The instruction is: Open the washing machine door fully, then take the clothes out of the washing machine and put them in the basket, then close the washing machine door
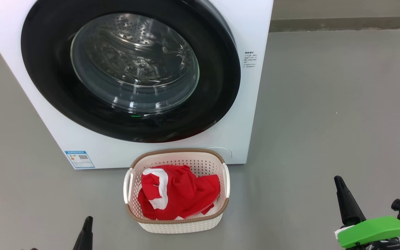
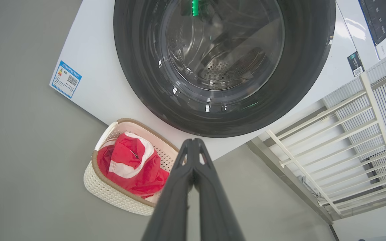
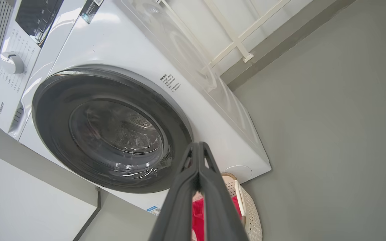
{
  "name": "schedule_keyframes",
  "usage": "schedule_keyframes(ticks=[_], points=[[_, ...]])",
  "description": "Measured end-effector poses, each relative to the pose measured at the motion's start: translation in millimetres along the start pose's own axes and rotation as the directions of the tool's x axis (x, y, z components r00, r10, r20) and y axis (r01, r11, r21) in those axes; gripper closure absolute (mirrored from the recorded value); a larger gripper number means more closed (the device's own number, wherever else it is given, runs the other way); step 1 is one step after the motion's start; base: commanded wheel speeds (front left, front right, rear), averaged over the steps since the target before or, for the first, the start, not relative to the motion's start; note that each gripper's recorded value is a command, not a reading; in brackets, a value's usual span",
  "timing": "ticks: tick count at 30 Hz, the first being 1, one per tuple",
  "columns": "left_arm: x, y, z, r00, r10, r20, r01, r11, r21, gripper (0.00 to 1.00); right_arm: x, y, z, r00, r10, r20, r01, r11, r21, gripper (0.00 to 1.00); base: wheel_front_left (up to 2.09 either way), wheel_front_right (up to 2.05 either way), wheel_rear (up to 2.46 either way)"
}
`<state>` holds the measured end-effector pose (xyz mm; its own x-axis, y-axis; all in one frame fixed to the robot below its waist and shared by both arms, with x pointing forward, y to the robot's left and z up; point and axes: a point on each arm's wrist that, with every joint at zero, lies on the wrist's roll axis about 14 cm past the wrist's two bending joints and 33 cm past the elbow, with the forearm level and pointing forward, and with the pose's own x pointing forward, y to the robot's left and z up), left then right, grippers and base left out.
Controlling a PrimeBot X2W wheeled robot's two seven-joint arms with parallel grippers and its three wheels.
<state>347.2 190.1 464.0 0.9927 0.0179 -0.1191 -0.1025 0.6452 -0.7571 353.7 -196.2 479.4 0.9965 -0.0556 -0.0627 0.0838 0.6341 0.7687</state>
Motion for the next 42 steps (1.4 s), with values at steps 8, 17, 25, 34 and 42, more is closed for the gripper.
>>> schedule_keyframes(ticks=[8,17,25,34,42], points=[[4.6,-2.4,2.4,1.000,-0.002,0.001,0.002,0.996,-0.089,1.00,1.2,-2.8,-1.3,1.000,-0.012,-0.011,0.013,0.996,0.093,1.00,0.00,0.00,0.00],[9.0,-4.0,4.8,1.000,-0.004,0.001,0.004,0.983,-0.183,1.00,6.7,-1.5,1.7,1.000,-0.012,-0.012,0.013,0.983,0.182,1.00,0.00,0.00,0.00],[9.7,-2.2,3.5,1.000,0.002,-0.012,-0.005,0.964,-0.266,1.00,7.1,-5.4,1.6,1.000,-0.024,-0.018,0.028,0.962,0.272,1.00,0.00,0.00,0.00],[14.7,-6.0,5.7,1.000,-0.010,-0.012,0.005,0.932,-0.361,1.00,11.5,-3.7,1.7,0.999,-0.017,-0.027,0.026,0.933,0.358,1.00,0.00,0.00,0.00],[18.4,-8.5,7.1,1.000,-0.019,-0.013,0.011,0.900,-0.436,1.00,13.3,-3.3,1.3,0.999,-0.012,-0.035,0.027,0.896,0.442,1.00,0.00,0.00,0.00]])
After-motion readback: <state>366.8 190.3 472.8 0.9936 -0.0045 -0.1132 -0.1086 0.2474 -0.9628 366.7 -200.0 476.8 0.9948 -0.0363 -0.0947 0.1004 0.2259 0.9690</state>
